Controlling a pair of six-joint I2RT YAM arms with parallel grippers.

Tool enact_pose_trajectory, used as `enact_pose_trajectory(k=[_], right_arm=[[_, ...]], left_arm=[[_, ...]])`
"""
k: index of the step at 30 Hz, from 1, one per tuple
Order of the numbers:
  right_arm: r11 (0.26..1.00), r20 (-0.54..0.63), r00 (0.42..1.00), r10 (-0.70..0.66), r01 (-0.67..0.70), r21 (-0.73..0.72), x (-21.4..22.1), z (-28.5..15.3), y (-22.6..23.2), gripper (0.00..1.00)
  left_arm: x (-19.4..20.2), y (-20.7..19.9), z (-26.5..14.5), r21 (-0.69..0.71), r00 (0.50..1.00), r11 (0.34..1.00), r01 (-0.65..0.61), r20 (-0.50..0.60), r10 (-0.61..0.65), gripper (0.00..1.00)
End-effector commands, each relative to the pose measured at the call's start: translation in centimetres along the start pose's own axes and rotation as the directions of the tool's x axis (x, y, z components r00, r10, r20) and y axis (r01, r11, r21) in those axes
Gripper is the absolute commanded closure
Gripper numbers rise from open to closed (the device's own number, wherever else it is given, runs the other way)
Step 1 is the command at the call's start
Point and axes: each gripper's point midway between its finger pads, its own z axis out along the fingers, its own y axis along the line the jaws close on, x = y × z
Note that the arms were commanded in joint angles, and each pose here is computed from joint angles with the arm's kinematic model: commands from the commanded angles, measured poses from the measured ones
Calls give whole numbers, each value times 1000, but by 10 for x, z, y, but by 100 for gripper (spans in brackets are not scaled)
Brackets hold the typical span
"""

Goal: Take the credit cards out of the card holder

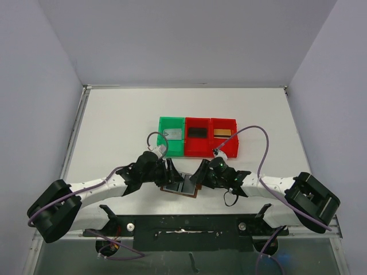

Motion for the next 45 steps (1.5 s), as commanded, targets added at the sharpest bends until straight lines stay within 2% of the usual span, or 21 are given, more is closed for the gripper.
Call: enact_pose_trajectory(k=[1, 7, 10, 15, 17, 20, 40, 45], right_arm=[[1000, 27, 999, -24, 24, 10, -12, -5, 7, 55], [998, 86, 994, -67, 66, 18, -30, -22, 20, 55], [996, 106, 992, -69, 74, -41, -34, -29, 34, 55], [984, 73, 995, -73, 84, -160, -25, -28, 55, 59], [980, 47, 997, -65, 73, -184, -19, -24, 60, 63], [976, 30, 998, -56, 61, -210, -13, -20, 66, 64], [1000, -29, 999, 25, -25, -12, 17, 3, -8, 70], [1000, -26, 999, 29, -29, 11, 18, 4, -15, 70]], left_arm=[[-18, -39, 4, 127, 1000, 992, -14, 25, 11, 47], [-18, -32, 3, 90, 999, 996, -17, 30, 14, 47], [-19, -28, -1, 73, 999, 997, -17, 49, 13, 47], [-21, -23, -6, 50, 997, 999, -15, 76, 11, 47], [-22, -22, -8, 47, 996, 999, -15, 85, 11, 47], [-24, -23, -9, 45, 996, 999, -18, 91, 14, 47], [-13, -26, 11, 68, 1000, 997, -30, -2, 31, 47], [-8, -17, 21, 25, 999, 1000, -16, -44, 18, 48]])
